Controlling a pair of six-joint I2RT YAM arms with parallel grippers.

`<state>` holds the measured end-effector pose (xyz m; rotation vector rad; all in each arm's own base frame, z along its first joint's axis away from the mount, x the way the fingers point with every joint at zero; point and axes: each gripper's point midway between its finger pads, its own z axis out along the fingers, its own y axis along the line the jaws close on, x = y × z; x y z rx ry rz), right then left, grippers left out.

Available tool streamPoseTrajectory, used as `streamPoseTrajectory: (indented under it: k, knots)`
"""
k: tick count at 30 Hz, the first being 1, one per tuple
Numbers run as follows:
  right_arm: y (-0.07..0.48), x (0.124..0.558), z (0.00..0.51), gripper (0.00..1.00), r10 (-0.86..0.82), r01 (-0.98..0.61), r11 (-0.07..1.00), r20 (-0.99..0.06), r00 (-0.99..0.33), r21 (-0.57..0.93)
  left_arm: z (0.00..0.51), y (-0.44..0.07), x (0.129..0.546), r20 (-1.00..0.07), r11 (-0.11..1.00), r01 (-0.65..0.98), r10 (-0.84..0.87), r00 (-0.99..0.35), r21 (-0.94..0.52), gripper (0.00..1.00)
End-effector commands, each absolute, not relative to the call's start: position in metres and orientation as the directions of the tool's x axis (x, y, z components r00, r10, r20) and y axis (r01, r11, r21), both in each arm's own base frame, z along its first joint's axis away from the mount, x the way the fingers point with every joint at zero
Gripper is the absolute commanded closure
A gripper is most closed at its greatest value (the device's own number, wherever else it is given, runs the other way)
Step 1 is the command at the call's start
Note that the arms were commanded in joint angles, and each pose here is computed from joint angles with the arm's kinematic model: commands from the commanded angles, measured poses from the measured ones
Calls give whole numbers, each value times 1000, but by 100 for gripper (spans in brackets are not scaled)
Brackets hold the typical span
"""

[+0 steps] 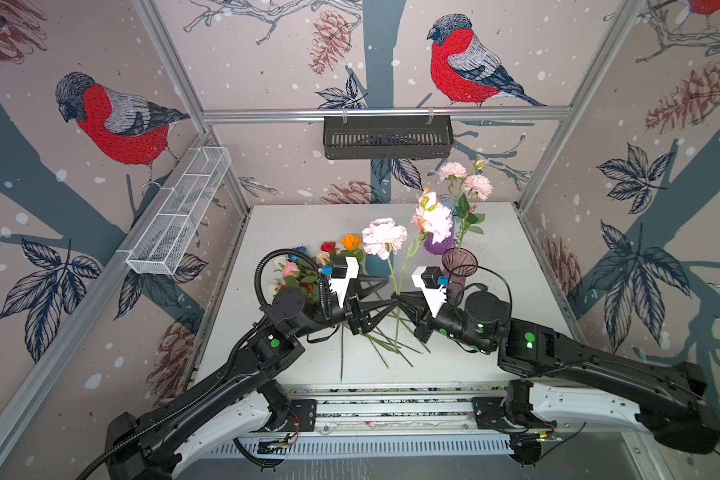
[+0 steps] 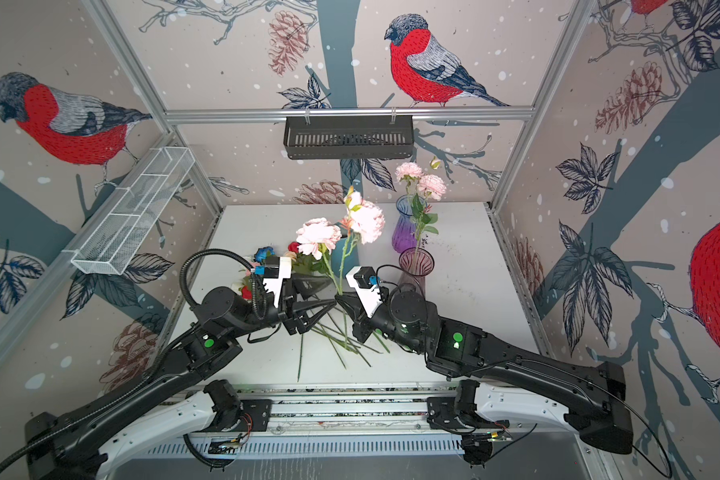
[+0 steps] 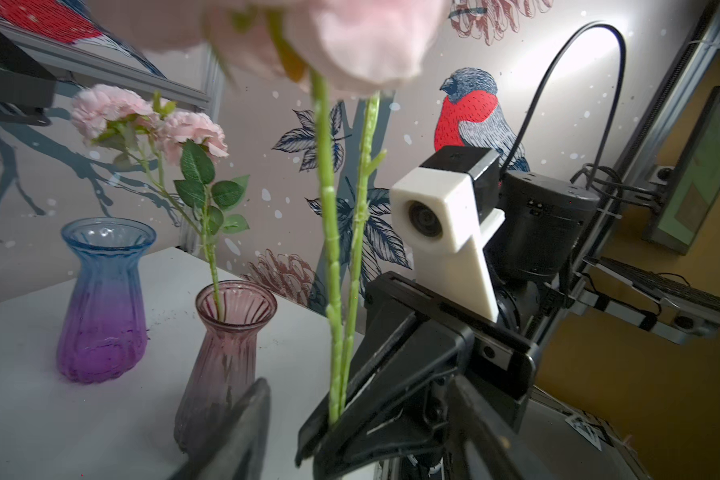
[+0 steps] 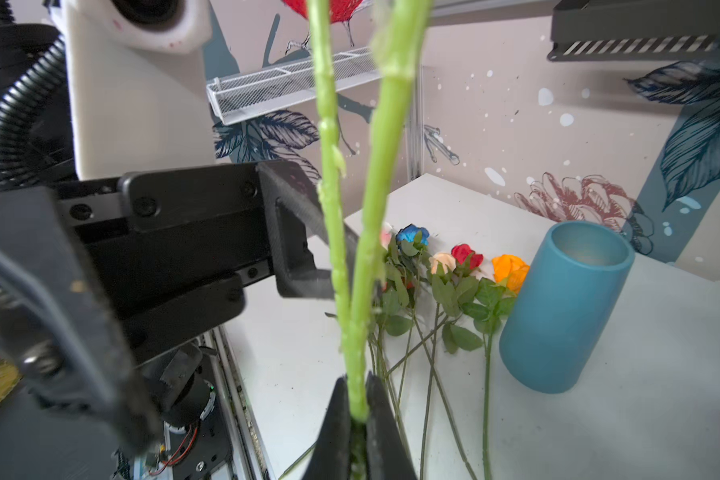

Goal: Arrange the flowers into the vase
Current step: 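Carry the peony above the pink vase with the right gripper while the left withdraws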

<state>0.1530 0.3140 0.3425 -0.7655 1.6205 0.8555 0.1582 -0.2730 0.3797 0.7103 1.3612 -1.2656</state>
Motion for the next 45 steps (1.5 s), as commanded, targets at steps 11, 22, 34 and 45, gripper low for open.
streamPoseTrajectory:
  k: [11,22,34,45]
  knots:
    - [171,238,447,100,76,-369,928,-994,78,42,331,-167,168,-947,711,638,-130,-293,-296,23]
    - [132,274,422,100,130,-255,961,-988,79,106,331,-135,155,-956,733,614,-225,-186,-292,22]
    - [138,286,394,99,104,-251,965,-991,89,79,329,-142,160,-956,716,632,-220,-196,-295,20]
    - [131,286,402,99,130,-238,966,-986,106,102,328,-142,162,-956,713,637,-219,-195,-293,20]
